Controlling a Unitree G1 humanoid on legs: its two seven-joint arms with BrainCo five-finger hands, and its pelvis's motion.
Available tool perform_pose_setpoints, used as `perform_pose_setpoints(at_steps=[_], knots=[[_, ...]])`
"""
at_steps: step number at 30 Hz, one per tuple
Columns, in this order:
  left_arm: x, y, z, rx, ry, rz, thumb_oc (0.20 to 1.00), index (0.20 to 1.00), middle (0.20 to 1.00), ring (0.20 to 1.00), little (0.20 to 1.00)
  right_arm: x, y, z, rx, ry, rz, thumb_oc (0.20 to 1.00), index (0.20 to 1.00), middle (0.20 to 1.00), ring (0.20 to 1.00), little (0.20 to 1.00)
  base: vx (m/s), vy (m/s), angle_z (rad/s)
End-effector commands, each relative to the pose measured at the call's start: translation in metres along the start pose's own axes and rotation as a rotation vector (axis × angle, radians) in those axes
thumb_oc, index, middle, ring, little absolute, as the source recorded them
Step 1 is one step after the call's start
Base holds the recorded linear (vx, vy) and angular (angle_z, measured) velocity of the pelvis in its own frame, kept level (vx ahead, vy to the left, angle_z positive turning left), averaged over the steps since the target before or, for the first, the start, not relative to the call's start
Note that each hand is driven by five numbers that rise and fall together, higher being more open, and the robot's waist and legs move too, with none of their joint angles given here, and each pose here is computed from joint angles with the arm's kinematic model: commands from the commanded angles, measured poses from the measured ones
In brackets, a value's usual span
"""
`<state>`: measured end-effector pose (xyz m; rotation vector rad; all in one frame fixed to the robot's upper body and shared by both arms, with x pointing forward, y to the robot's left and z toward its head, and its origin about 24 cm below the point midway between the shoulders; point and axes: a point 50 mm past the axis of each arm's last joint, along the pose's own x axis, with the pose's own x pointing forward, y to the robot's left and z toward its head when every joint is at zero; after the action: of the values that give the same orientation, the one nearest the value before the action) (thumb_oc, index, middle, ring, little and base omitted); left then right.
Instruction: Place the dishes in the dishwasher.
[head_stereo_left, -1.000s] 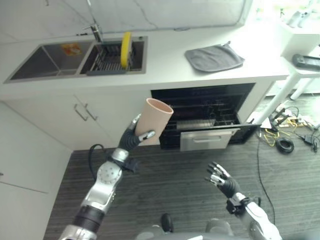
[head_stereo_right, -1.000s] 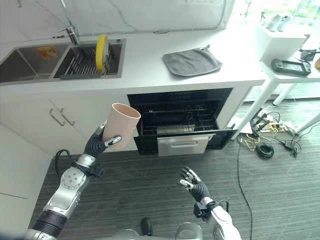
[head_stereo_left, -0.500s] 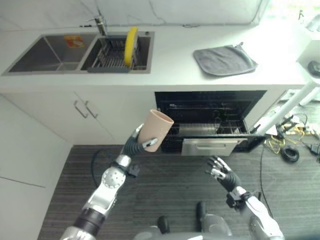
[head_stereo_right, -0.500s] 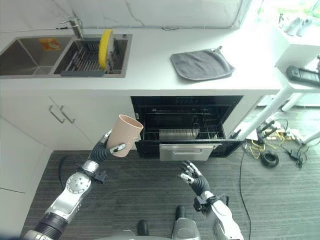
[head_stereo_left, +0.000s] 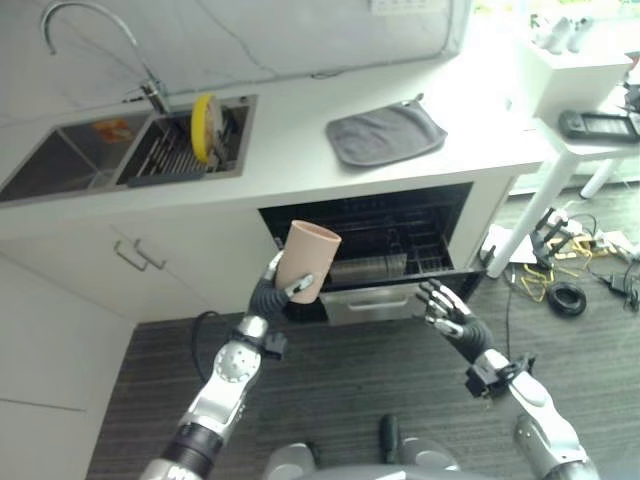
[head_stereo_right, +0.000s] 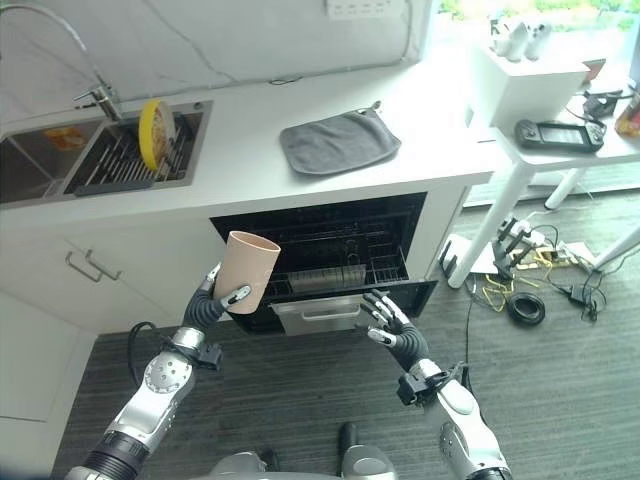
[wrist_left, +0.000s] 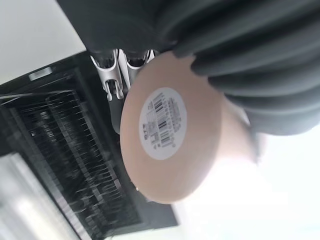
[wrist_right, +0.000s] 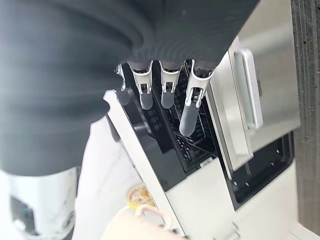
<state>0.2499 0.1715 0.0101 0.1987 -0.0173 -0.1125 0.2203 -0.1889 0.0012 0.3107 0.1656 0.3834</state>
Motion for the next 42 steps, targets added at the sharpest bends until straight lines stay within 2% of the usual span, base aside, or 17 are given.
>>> perform_pose_setpoints(at_steps=[1,3,6,12,25,36,42], knots=[[0.015,0.001,0.036,-0.009,-0.204,0.012,0.200,0.200,0.200,0.200,0.200,0.006,0.019,0.021,-0.019,-0.130,0.105,1.000,1.000,1.000,1.000,1.000,0.03,0.105,-0.10],[0.016,0.002,0.040,-0.017,-0.220,0.025,0.200,0.200,0.200,0.200,0.200,0.007,0.023,0.028,-0.097,-0.157,0.114,1.000,1.000,1.000,1.000,1.000,0.04,0.087,-0.07],[0.013,-0.001,0.046,-0.019,-0.259,0.040,0.200,0.200,0.200,0.200,0.200,0.011,0.035,0.031,-0.011,-0.173,0.134,1.000,1.000,1.000,1.000,1.000,0.04,0.047,-0.02],[0.007,-0.006,0.061,-0.017,-0.361,0.064,0.200,0.200,0.200,0.200,0.200,0.020,0.051,0.042,-0.032,-0.211,0.164,1.000,1.000,1.000,1.000,1.000,0.01,0.004,0.04],[0.001,-0.013,0.078,0.048,-0.496,0.033,0.200,0.200,0.200,0.200,0.200,0.038,0.059,0.036,0.032,-0.127,0.170,1.000,1.000,1.000,1.000,1.000,0.00,-0.011,0.00],[0.004,-0.031,0.074,0.053,-0.462,-0.055,0.200,0.200,0.200,0.200,0.200,0.049,0.071,0.063,-0.135,-0.236,0.190,1.000,1.000,1.000,1.000,1.000,0.00,0.000,0.00],[0.004,-0.041,0.073,0.034,-0.444,-0.112,0.200,0.200,0.200,0.200,0.200,0.056,0.080,0.072,-0.163,-0.263,0.212,1.000,1.000,1.000,1.000,1.000,0.00,0.000,0.01]])
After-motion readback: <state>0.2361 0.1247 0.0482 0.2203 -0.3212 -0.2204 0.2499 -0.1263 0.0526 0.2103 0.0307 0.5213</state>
